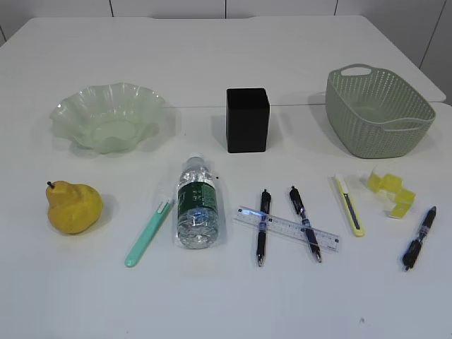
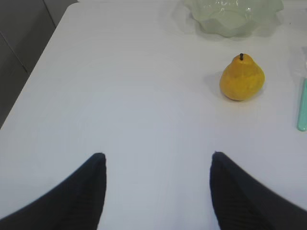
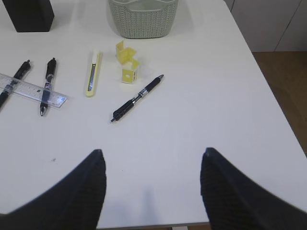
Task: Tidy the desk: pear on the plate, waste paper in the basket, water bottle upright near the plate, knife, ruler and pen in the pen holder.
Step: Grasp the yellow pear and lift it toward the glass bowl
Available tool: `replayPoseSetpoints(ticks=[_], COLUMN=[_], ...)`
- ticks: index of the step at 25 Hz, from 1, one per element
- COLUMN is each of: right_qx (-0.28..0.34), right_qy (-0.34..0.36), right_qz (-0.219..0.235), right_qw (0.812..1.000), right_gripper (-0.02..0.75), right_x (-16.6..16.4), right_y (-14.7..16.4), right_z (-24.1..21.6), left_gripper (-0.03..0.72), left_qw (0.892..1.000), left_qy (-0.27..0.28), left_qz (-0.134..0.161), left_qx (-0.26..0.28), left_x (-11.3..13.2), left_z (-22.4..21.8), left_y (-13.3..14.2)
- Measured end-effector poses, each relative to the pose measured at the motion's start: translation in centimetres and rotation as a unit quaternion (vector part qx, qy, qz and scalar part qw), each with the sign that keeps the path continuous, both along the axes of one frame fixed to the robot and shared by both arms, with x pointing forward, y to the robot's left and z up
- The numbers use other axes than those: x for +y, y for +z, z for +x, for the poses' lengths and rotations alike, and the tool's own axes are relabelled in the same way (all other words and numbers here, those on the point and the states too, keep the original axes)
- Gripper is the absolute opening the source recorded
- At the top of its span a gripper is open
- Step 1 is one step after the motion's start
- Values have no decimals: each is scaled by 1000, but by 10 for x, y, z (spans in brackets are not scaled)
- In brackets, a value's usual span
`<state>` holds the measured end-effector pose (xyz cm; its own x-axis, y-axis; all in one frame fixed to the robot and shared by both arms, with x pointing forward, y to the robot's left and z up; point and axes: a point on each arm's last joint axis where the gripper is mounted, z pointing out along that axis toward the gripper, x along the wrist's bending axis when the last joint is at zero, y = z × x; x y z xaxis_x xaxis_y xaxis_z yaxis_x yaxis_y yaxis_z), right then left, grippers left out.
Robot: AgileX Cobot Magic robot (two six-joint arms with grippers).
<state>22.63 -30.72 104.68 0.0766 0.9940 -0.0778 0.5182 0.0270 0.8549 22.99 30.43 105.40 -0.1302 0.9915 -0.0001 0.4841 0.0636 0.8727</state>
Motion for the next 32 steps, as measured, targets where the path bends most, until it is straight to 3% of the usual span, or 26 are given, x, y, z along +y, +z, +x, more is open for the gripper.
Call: replayPoseSetpoints(ticks=[5,12,19,25,32], right_qx=[-9,-91,-24,-15,13], right_qy=[7,19,12,7,3], right_qz=[9,93,105,98,95], right_qw=[1000,991,994,995,995], right_gripper=[461,461,461,461,460], right_x=[2,11,11,9,8], right_y=[2,19,30,41,50], right_z=[1,12,63,108,150], left_gripper=[477,477,475,475,475], left_qw=[1000,999,999,995,990], left_qy=[-3,-32,-44,-63,-104], left_qz=[0,1,-4,-29,-31], left_qx=[0,-10,29,65,94], left_x=[0,1,0,-5,-17], left_z=[0,5,40,85,132], left_y=[0,7,26,37,53])
